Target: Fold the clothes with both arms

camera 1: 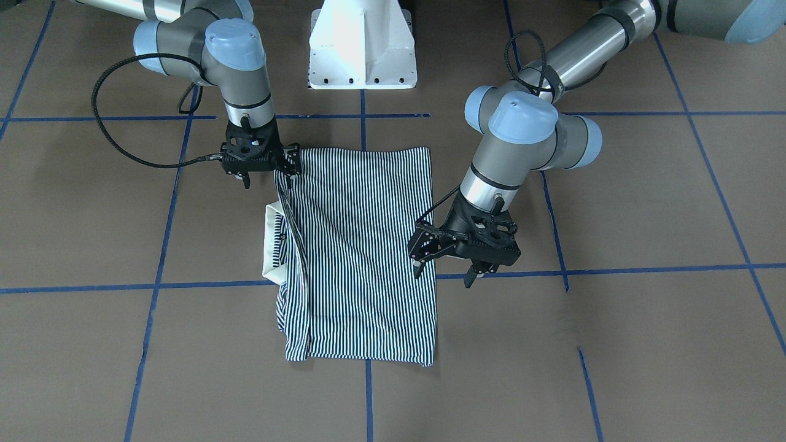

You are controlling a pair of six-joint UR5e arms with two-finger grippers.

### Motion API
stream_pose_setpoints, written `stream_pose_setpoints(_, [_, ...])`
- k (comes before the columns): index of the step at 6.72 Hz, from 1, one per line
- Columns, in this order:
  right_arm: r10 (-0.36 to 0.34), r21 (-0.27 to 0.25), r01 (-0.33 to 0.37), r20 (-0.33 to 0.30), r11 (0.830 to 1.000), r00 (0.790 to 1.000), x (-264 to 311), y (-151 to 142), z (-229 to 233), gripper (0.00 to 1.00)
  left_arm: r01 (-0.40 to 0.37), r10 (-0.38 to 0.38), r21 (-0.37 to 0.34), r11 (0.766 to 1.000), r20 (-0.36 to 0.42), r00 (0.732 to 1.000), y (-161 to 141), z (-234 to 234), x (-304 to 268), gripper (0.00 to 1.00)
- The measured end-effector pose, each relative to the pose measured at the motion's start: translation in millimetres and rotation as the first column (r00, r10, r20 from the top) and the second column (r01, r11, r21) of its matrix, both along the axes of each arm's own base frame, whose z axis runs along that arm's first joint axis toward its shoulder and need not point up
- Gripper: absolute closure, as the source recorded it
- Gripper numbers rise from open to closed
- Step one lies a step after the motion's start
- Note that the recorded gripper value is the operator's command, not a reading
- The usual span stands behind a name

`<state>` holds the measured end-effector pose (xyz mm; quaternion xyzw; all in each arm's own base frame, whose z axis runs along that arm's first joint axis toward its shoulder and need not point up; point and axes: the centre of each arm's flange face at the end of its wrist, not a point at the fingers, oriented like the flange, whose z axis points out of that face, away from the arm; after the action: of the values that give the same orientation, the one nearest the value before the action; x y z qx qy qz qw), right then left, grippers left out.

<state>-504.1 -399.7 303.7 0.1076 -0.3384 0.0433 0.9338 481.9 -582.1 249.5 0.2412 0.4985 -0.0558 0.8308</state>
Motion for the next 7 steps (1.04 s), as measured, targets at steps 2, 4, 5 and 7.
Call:
stream_pose_setpoints(2, [0.0, 0.001, 0.0, -0.066, 1.0, 0.998, -18.9, -42.5, -11.0, 0.0, -0.001, 0.001, 0.002, 1.0, -0.001, 1.0, 0.2, 0.9, -0.1, 0.0])
stream_pose_setpoints(4, [-0.015, -0.006, 0.014, -0.097, 1.0, 0.995, -30.7, -60.8, -7.8, 0.0, -0.001, 0.001, 0.001, 1.0, -0.001, 1.0, -0.1, 1.5, -0.5, 0.0])
stream_pose_setpoints(5, [-0.028, -0.02, 0.026, -0.096, 0.999, 0.995, -34.2, -61.4, -6.2, 0.0, -0.001, 0.001, 0.0, 1.0, 0.001, 1.0, -0.2, 2.9, -0.3, 0.0])
stream_pose_setpoints(7, [-0.042, -0.039, 0.039, -0.094, 0.999, 0.995, -37.2, -61.2, -3.6, 0.0, -0.002, 0.002, 0.003, 1.0, 0.001, 1.0, -0.9, 5.2, 0.0, 0.0])
